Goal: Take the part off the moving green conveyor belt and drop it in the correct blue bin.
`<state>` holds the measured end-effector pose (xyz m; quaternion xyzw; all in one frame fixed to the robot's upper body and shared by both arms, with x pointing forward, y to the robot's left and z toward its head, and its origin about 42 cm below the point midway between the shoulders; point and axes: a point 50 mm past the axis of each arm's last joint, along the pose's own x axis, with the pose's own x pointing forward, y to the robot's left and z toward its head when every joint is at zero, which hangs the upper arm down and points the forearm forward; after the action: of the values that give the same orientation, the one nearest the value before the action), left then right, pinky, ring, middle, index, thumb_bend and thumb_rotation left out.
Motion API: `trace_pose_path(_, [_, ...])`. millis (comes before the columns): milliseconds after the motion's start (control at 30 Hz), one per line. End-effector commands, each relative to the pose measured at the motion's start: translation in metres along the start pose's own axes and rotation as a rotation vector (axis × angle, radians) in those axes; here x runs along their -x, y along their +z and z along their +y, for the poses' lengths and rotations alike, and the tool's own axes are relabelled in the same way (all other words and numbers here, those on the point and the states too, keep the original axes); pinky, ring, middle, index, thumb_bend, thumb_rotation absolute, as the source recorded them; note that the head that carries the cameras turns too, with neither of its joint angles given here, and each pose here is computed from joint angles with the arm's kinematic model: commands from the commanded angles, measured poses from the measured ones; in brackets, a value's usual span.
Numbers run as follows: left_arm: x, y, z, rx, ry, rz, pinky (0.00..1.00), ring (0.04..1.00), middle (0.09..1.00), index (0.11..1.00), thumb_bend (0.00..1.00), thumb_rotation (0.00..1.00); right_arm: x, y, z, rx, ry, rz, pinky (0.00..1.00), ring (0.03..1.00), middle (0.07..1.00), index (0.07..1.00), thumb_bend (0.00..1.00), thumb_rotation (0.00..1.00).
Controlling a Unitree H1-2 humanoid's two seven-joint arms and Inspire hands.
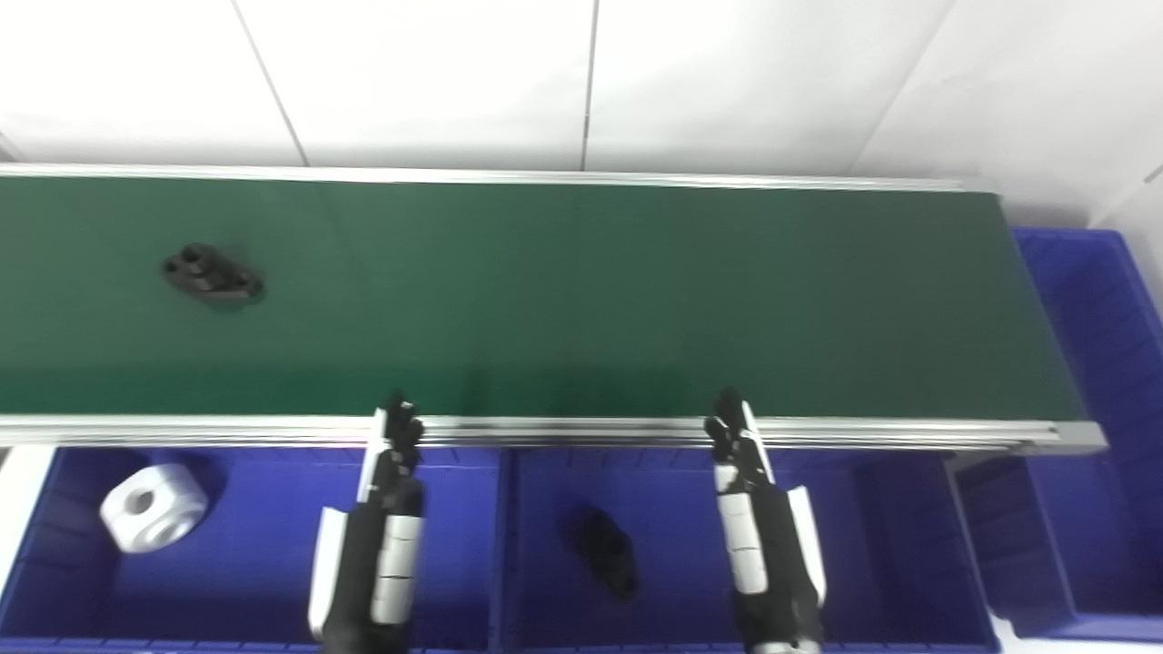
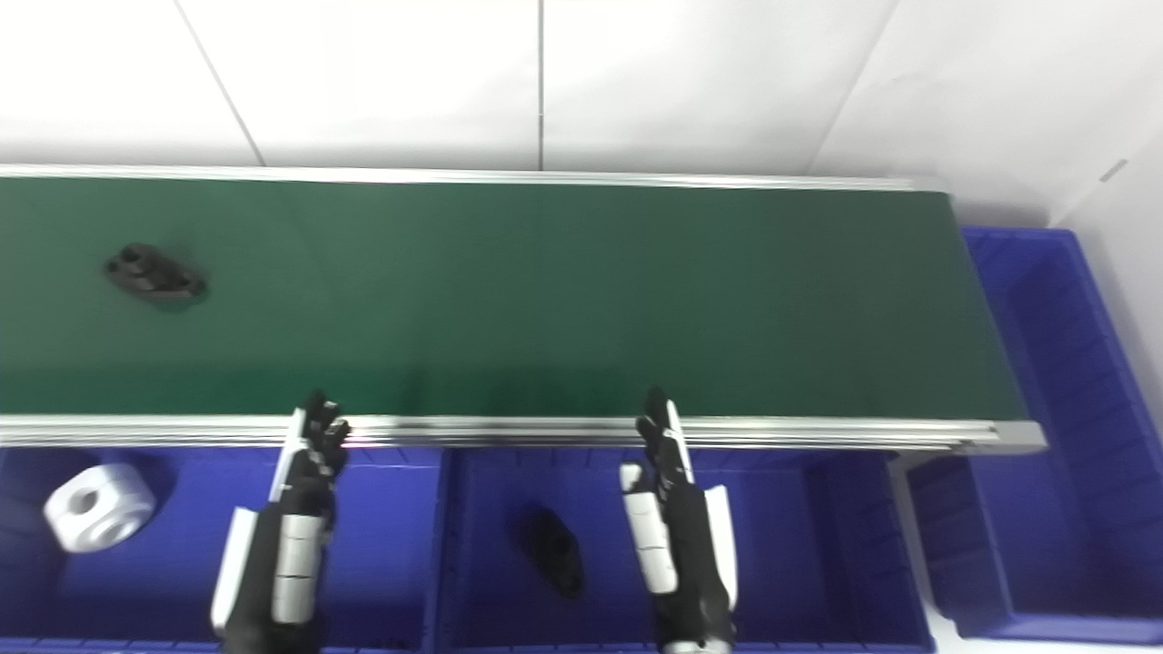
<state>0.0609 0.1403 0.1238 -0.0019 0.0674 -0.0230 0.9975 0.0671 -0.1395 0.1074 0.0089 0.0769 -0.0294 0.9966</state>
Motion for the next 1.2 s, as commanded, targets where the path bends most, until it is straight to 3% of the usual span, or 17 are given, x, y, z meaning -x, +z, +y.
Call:
trace_pose_path(0, [0.001,0.004,-0.013,0.007,0.009,-0.056,1.00,0.976,0.994,0.999,0.50,1.00,0.026,-0.005,0.028,-0.097,0.010,0.030,1.00,0.968,0.983,0.995,0.70,1.00])
trace_pose_path(133, [-0.001,-0.005,-0.023,0.015,0.010,-0.069,0.97,0.967,0.988,0.986,0.48,0.99,0.022,-0.013,0.018,-0.074,0.011,0.004,1.00,0.970,0.992,1.000,0.71,1.00])
trace_pose_path(200, [-0.004,-0.012,-0.029,0.029,0.015,-0.085,0.95,0.962,0.981,0.971,0.49,0.92,0.016,-0.015,0.013,-0.068,0.005,-0.025,0.99,0.965,0.986,0.992,0.71,1.00])
trace_pose_path(500, [-0.010,-0.024,-0.046,0.012,0.018,-0.060,0.88,0.952,0.975,0.949,0.57,0.91,0.007,-0.018,-0.002,-0.112,-0.009,-0.083,1.00,0.977,0.991,0.993,0.72,1.00])
trace_pose_path(1167, [-0.016,-0.041,-0.064,0.043,0.011,-0.053,0.90,0.925,0.929,0.903,0.56,0.91,0.004,-0.033,-0.021,-0.100,0.031,-0.061,1.00,1.000,1.000,1.000,0.73,1.00])
